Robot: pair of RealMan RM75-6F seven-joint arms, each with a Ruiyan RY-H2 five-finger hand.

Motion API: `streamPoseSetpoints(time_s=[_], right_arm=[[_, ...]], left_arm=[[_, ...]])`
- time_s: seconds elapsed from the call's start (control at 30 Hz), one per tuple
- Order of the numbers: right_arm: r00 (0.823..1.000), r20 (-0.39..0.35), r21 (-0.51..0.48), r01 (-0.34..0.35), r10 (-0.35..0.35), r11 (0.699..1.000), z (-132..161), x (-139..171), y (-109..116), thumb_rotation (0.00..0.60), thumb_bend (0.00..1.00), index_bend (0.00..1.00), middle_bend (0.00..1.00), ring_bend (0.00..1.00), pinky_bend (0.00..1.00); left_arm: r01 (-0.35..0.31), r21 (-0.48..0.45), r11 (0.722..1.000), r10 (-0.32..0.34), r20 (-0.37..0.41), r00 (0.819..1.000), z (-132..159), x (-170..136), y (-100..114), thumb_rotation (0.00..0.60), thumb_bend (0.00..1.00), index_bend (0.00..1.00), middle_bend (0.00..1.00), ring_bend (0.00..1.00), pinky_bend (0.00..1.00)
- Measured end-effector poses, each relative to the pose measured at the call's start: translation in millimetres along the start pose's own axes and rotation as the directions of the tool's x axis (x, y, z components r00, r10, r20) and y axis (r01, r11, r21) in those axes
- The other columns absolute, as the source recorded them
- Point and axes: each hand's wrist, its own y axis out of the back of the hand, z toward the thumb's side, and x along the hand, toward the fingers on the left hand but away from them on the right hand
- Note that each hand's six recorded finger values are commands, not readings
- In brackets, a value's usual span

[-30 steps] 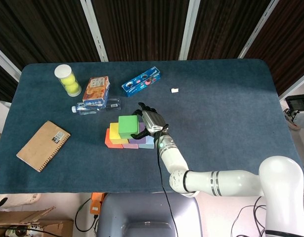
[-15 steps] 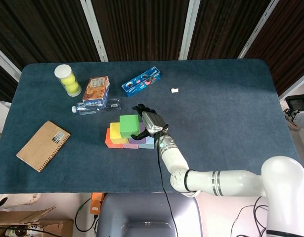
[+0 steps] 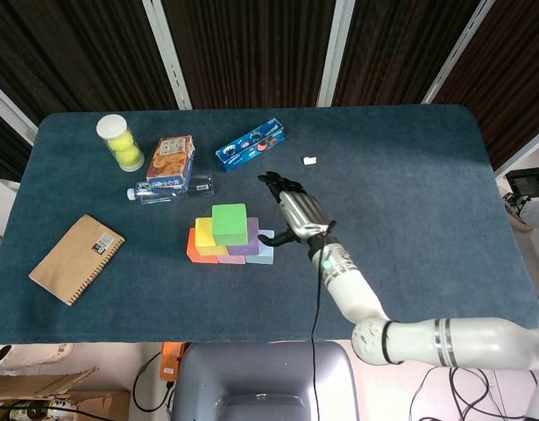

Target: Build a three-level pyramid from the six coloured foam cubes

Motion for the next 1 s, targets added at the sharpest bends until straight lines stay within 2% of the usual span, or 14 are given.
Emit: streamPoseSetpoints(time_s=[0.1,0.23,0.33,0.43,0.5,0.63,0.7,0.83,0.9,1.0], right_arm=[[0.999,-0.002,0.085,0.054,-0.054,0.995,-33,25,14,0.600,0.16,0.00,0.00,0.00,0.00],[0.996,-0.007,0.199,0.091,-0.092,0.976,-80,63,22,0.600,0.16,0.00,0.00,0.00,0.00],[0.994,-0.003,0.266,0.105,-0.108,0.958,-120,98,19,0.600,0.16,0.00,0.00,0.00,0.00],[0.989,0.045,0.337,0.118,-0.141,0.934,-177,147,12,0.600,0.16,0.00,0.00,0.00,0.00],[0.980,0.086,0.388,0.132,-0.178,0.912,-209,175,11,0.600,0.16,0.00,0.00,0.00,0.00],[0.937,0.175,0.494,0.183,-0.304,0.850,-264,231,7,0.600,0.16,0.00,0.00,0.00,0.00],[0.921,0.190,0.504,0.206,-0.341,0.839,-273,244,1,0.600,0.16,0.00,0.00,0.00,0.00],[0.908,0.186,0.514,0.235,-0.375,0.825,-280,259,-6,0.600,0.16,0.00,0.00,0.00,0.00],[0.902,0.184,0.519,0.248,-0.390,0.818,-281,264,-6,0.600,0.16,0.00,0.00,0.00,0.00],[0.899,0.186,0.498,0.261,-0.396,0.827,-281,267,-8,0.600,0.16,0.00,0.00,0.00,0.00]], left_arm=[[-0.066,-0.003,0.998,0.066,0.017,0.998,10,-7,11,0.600,0.17,0.03,0.00,0.00,0.09],[-0.175,0.014,0.984,0.174,0.044,0.984,31,-18,25,0.600,0.17,0.01,0.00,0.00,0.09],[-0.213,0.040,0.976,0.212,0.034,0.977,42,-23,24,0.600,0.16,0.00,0.00,0.00,0.09],[-0.229,0.077,0.970,0.230,0.005,0.973,51,-27,17,0.600,0.16,0.00,0.00,0.00,0.09],[-0.237,0.095,0.967,0.239,-0.011,0.971,56,-29,10,0.600,0.16,0.00,0.00,0.00,0.08],[-0.234,0.080,0.969,0.235,-0.001,0.972,71,-33,-9,0.600,0.16,0.00,0.00,0.00,0.08],[-0.216,0.062,0.974,0.214,0.035,0.976,77,-35,-13,0.600,0.16,0.00,0.00,0.00,0.08],[-0.147,0.028,0.989,0.142,0.127,0.982,88,-43,-23,0.600,0.16,0.00,0.00,0.00,0.08],[-0.131,0.038,0.991,0.124,0.138,0.983,90,-43,-25,0.600,0.16,0.00,0.00,0.00,0.08],[-0.106,0.061,0.992,0.096,0.146,0.985,93,-41,-27,0.600,0.16,0.00,0.00,0.00,0.08]])
